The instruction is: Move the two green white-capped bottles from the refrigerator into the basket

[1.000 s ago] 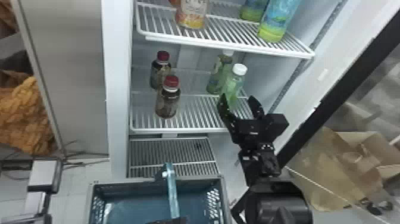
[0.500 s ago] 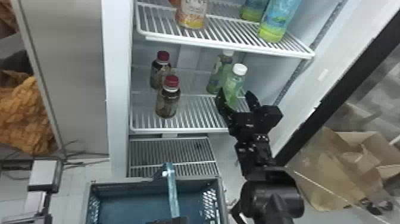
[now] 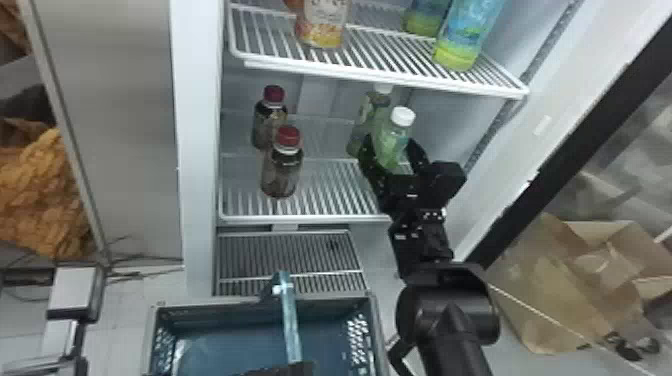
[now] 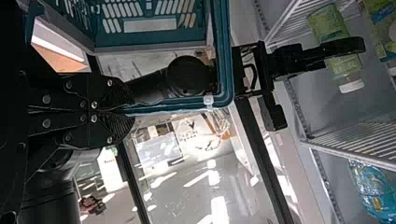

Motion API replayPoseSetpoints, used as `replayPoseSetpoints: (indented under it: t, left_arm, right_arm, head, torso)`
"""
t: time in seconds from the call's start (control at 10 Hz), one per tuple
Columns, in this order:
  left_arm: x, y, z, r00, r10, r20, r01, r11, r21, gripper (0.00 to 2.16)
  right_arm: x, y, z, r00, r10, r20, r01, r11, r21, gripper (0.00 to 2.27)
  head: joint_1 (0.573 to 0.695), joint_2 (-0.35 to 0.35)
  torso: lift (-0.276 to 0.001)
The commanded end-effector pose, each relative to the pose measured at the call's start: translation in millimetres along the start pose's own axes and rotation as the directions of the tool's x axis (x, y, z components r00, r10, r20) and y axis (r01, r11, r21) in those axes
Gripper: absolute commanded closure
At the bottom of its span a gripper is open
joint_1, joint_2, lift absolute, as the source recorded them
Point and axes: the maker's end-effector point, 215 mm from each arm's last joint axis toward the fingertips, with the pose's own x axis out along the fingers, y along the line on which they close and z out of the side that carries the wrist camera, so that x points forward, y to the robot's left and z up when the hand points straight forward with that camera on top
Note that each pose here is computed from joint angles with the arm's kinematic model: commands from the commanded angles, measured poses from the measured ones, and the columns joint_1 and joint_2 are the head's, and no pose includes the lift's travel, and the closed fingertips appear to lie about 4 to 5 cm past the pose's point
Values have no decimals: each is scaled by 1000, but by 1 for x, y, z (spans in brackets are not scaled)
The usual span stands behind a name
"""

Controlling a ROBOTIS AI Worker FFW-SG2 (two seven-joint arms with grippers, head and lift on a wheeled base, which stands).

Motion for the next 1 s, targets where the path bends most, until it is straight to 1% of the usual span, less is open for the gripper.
replayPoseSetpoints:
  t: [0.0, 0.1, 0.3, 0.5, 0.7, 0.9]
  left_arm:
    - [0, 0, 0, 1000, 0, 2, 0, 1000, -1, 1134]
    - [0, 0, -1, 1000, 0, 0, 0, 1000, -1, 1134]
    - [0, 0, -1, 1000, 0, 2, 0, 1000, -3, 1134]
    - [0, 0, -1, 1000, -2, 2, 2, 1000, -3, 1134]
    - [0, 0, -1, 1000, -1, 1, 1, 1000, -3, 1134]
    - [0, 0, -2, 1000, -2, 2, 2, 1000, -6, 1134]
  right_arm:
    - [2, -3, 4, 1000, -8, 8, 8, 1000, -2, 487]
    - [3, -5, 4, 1000, -13, 8, 13, 1000, -1, 683]
    - [3, -4, 4, 1000, -11, 8, 11, 1000, -1, 805]
    - [1, -3, 13, 1000, -9, 25, 9, 1000, -2, 838]
    - [-4, -3, 30, 998, -9, 56, 7, 1000, 24, 838]
    - [-9, 4, 35, 999, 22, 37, -24, 999, 49, 838]
  head:
    - [695, -350]
    - [695, -350]
    - [695, -350]
    - [695, -350]
    - [695, -350]
    - [695, -350]
  torso:
    - [-263]
    - [-263]
    - [-263]
    - [-263]
    - [-263]
    - [-263]
